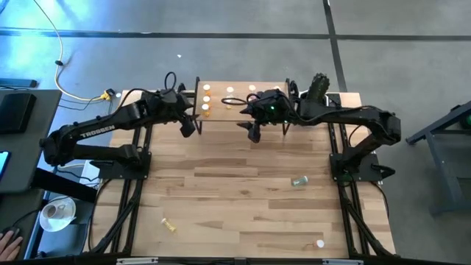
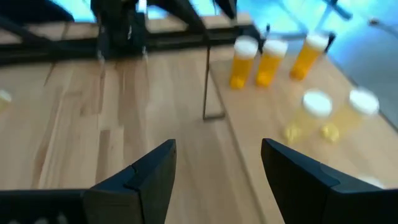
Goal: Pick and place medicine bottles onto shelf by color
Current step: Put the yellow pill bottle on the shelf aligned with the other yellow pill bottles
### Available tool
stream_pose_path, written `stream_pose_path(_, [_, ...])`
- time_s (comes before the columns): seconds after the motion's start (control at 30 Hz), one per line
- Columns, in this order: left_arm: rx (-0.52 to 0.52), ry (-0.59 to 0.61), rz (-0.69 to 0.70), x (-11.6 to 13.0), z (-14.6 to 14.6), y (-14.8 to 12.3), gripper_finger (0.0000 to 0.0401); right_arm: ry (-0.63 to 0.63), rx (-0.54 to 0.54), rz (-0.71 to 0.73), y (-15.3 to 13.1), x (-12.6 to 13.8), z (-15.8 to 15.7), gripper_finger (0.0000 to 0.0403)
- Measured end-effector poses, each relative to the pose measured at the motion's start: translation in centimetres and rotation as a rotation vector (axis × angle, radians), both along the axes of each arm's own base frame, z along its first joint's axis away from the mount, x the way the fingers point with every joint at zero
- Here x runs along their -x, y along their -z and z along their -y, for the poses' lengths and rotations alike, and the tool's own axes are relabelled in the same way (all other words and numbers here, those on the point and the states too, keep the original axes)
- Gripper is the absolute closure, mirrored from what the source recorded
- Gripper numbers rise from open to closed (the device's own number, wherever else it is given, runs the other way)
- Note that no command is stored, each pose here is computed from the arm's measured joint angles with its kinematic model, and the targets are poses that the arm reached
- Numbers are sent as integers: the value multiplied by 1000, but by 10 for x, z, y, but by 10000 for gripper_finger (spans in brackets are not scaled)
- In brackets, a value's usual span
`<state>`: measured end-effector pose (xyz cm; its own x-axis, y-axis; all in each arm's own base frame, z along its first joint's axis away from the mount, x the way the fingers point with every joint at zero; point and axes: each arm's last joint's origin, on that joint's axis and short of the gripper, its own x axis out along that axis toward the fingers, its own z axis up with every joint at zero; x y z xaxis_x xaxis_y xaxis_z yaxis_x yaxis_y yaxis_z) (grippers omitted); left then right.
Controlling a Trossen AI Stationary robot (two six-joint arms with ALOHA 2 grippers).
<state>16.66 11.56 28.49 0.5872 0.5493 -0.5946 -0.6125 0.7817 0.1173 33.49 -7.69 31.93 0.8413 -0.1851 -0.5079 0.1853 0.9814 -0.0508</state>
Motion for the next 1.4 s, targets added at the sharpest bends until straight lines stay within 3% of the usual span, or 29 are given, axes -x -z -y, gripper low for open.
stream_pose_path(0.33, [110, 150, 102, -1, 32, -9, 193, -48, -84, -171, -1, 22, -45, 175])
stream_pose_path(0.8, [347, 318, 74, -15, 96, 14, 194, -103, -176, -309, 43, 33, -119, 175])
stream_pose_path(1.4, [508, 332, 19, -19, 178, 30, 194, -181, -182, -76, 51, 35, -178, 175])
